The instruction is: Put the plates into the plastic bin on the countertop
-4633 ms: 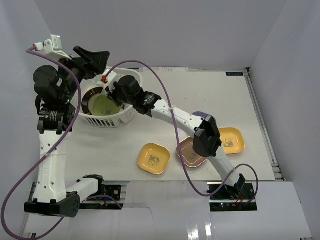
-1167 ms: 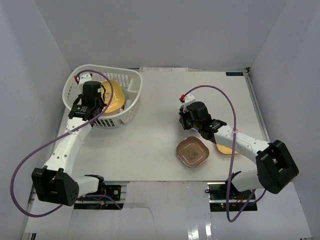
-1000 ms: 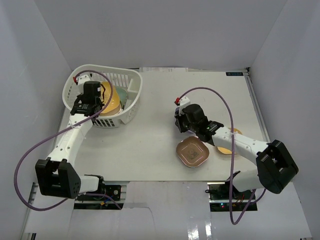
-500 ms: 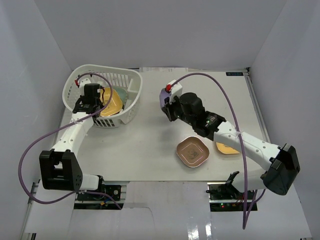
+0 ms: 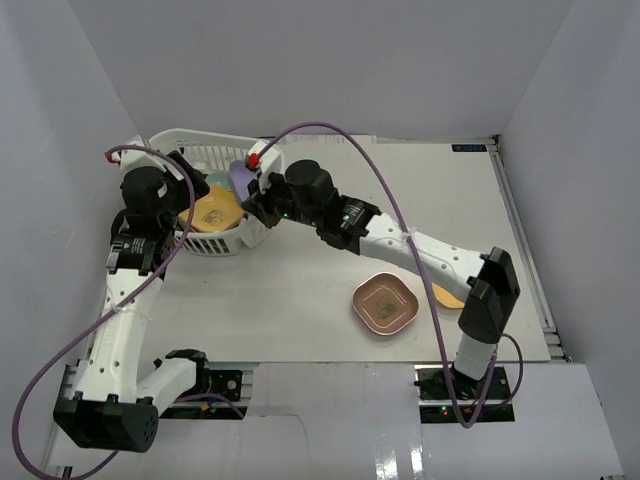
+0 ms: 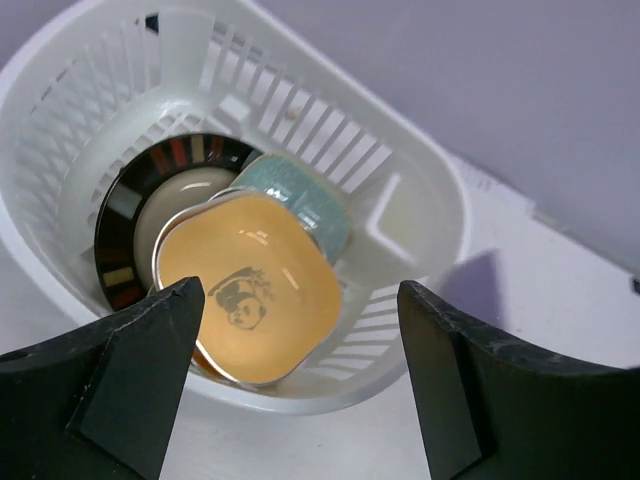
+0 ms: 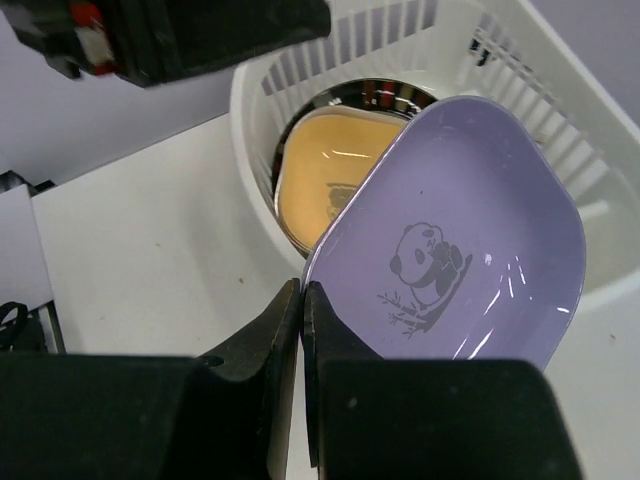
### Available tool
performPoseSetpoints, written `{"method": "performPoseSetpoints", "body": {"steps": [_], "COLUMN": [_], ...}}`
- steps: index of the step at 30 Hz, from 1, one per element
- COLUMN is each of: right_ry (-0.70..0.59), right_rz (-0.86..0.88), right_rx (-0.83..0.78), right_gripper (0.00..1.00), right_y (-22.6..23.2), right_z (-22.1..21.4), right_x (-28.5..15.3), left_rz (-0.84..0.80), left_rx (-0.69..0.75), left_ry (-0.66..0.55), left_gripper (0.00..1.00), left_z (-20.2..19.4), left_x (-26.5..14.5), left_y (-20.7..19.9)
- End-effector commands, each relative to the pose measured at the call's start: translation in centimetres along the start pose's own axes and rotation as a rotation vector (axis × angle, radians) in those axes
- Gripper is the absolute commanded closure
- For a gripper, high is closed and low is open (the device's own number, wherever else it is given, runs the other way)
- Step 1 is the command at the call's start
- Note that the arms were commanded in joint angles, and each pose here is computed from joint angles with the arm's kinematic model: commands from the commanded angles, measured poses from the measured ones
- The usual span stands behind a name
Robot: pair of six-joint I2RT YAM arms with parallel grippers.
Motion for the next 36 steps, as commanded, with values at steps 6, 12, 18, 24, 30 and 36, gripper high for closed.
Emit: {"method": "performPoseSetpoints", "body": {"steps": [6, 12, 18, 24, 30, 36], "right_ry": [-0.148, -0.065, -0.031, -0.155, -0.162, 0.019], "right_rz": [0.205, 0.192, 0.183, 0.066, -0.266, -0.774], "right_rx": [-0.136, -0.224, -0.226, -0.161, -0.004, 0.362], "right_gripper": [0.92, 0.92, 0.67, 0.45, 0.66, 0.78], "right_y": [3.4, 3.0, 3.0, 0.3, -7.2, -15.0], "right_z": [3.2, -0.8, -2.7, 2.2, -1.8, -15.7], "right_x": [7.2, 13.5, 14.2, 8.6, -5.4, -20.9], "left_rz": [-0.391, -0.681, -0.805, -0.939, -1.043, -0.953], "left_rx": [-0.094, -0.079, -0.061, -0.075, -0.017, 0.194], "left_ry": [-0.238, -0.118, -0.035, 0.109, 0.397, 0.648], "left_gripper": [0.09, 0.08, 0.08, 0.08, 0.11, 0.11], "left_z": [7.9, 6.0, 5.0, 3.7, -4.1, -16.9], "left_x": [-8.0, -10.6, -11.8, -11.5, -10.2, -10.6], "left_y": [-5.1, -8.7, -9.7, -11.4, -15.5, -19.4]}}
Point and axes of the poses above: each gripper's point midway between its finger pads, its own x axis out along the fingers, its own y axis along the line the jaws close on, z = x × y, the point moved 6 cm from there along -x, back along the fingers, and after that the axes turned 4 degrees about x, right-handed, at the moved point
